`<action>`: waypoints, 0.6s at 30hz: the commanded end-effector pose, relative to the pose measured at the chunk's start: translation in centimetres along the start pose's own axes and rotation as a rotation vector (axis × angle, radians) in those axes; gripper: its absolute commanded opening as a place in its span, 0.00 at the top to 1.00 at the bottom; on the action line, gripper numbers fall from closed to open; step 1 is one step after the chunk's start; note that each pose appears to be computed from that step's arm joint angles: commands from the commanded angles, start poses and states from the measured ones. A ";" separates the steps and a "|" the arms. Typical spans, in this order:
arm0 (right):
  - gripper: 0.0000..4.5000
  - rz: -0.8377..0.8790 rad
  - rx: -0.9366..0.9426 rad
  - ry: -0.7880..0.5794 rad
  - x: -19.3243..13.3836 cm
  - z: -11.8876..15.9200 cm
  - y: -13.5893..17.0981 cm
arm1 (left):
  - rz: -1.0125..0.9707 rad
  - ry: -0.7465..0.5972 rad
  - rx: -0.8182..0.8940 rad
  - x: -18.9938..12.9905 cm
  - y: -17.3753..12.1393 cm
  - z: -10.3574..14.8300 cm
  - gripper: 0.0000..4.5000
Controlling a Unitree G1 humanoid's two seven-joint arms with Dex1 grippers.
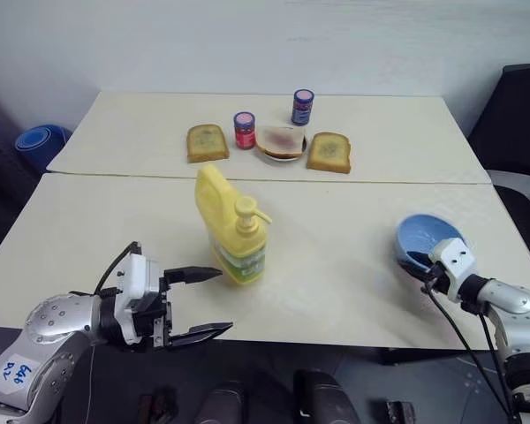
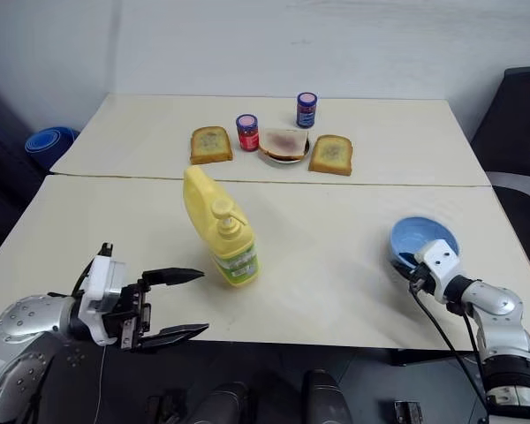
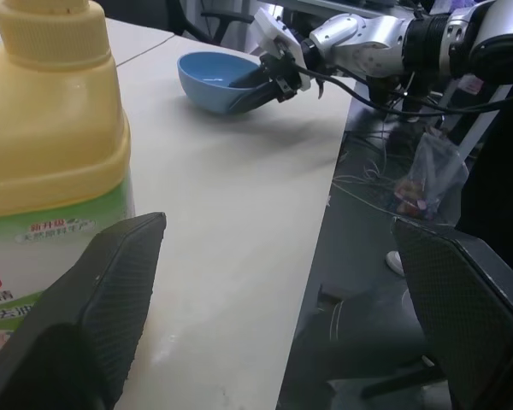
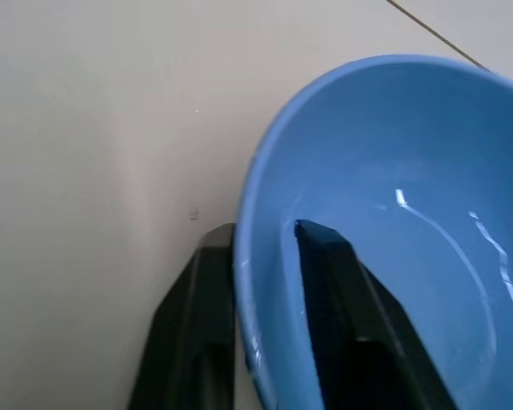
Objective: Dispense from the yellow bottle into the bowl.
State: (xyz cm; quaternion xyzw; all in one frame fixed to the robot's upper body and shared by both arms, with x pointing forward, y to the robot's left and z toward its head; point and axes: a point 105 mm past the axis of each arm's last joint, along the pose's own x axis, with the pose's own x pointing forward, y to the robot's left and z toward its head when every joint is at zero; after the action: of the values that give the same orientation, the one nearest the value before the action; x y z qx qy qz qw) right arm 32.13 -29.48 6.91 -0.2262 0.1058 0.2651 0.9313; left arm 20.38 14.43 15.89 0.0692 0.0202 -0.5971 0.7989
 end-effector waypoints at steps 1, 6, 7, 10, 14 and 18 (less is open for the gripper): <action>1.00 0.029 -0.039 -0.031 0.1 1.2 0.0 | 0.003 -0.048 0.005 -0.3 0.1 1.7 0.00; 1.00 0.229 -0.195 -0.131 -0.4 6.4 2.0 | -0.001 -0.118 -0.082 -2.1 0.2 4.5 0.09; 1.00 0.307 -0.269 -0.146 -0.7 8.0 3.1 | -0.009 -0.142 -0.094 -2.5 0.2 5.5 0.15; 1.00 0.568 -0.398 -0.208 -2.0 12.9 7.2 | -0.021 -0.201 -0.078 -3.2 0.6 8.7 0.33; 1.00 0.768 -0.458 -0.263 -3.2 17.2 10.5 | -0.014 -0.259 0.006 -2.7 2.1 11.7 0.60; 1.00 0.871 -0.512 -0.239 -3.7 19.7 12.3 | -0.014 -0.242 0.108 -1.0 3.7 12.8 0.88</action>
State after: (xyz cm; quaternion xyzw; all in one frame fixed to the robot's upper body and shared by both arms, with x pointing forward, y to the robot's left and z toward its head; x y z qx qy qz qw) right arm 24.72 -13.13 19.88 -0.3425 0.0150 0.6572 0.6712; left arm 22.30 14.89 29.16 0.0272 -0.1060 -0.6126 0.7828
